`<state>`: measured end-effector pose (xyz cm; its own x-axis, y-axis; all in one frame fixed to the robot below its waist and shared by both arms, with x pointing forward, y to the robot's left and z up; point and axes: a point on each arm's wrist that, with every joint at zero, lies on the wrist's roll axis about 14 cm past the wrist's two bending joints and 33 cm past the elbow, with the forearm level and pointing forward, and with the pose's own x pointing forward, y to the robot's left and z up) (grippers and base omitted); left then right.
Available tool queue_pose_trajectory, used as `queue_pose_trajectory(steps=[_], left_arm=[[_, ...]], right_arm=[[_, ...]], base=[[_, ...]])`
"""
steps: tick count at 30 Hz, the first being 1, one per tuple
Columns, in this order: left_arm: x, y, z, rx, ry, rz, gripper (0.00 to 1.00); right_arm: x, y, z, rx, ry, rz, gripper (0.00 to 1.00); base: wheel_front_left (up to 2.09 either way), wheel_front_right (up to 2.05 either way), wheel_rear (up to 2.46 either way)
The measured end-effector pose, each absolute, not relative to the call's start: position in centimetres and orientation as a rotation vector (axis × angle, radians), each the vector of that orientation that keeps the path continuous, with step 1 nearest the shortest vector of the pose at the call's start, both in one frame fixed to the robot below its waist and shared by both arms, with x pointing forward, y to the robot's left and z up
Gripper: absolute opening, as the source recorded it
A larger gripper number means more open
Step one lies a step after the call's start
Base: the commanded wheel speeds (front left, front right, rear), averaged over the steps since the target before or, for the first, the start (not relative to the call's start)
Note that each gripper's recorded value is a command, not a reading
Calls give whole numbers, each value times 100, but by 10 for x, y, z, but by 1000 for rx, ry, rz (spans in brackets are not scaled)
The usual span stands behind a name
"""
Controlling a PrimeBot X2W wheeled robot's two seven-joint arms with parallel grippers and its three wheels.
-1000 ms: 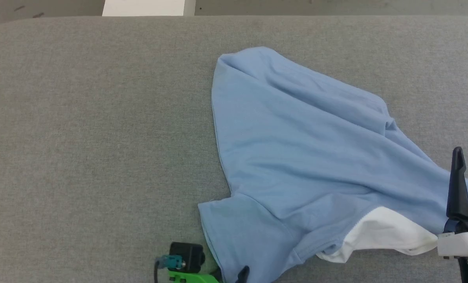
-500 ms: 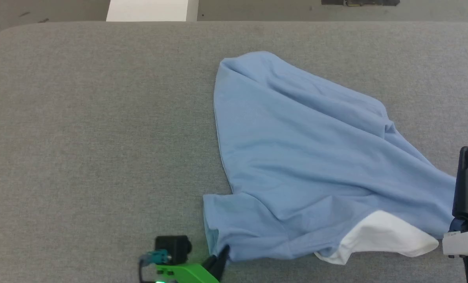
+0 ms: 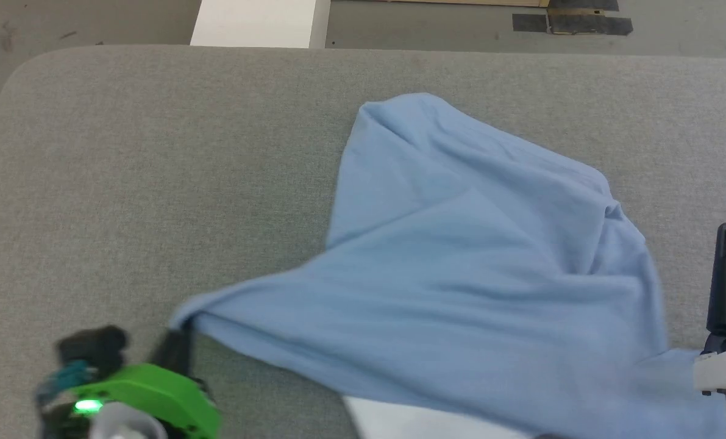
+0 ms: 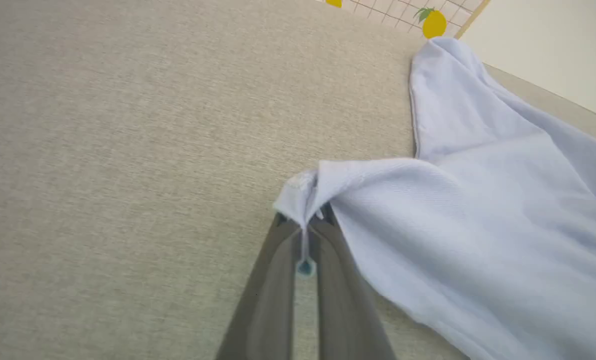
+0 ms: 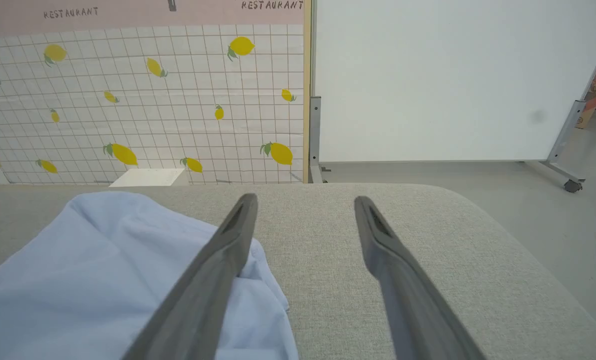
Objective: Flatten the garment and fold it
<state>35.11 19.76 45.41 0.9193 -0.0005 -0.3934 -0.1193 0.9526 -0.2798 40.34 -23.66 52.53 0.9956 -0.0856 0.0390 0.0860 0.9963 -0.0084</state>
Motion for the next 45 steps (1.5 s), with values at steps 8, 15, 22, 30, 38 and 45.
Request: queue_pose_trajectory(steps=[8,15,22,30,38,45], left_arm=[[362,226,458,-239,376,137,0],[374,199,453,-273,389,74,0],[377,189,452,-272,393,50,0],[372,189,456,-273,399,50,0],[371,190,454,-275,407,59,0],[375,183,466,-321,350,53,0]], right_arm=[[395,-242,485,-6,191,-103,100],[342,-258,424,108,572,-158,100],[305,-250,391,149,803,-143,100],[293,-236,365,141,912,-103,100],[293,-236,357,160,917,-104,0],[310,-240,374,187,788,-121,0]], base=[[0,0,0],[0,0,0],[0,0,0],[0,0,0],[0,0,0],[0,0,0]])
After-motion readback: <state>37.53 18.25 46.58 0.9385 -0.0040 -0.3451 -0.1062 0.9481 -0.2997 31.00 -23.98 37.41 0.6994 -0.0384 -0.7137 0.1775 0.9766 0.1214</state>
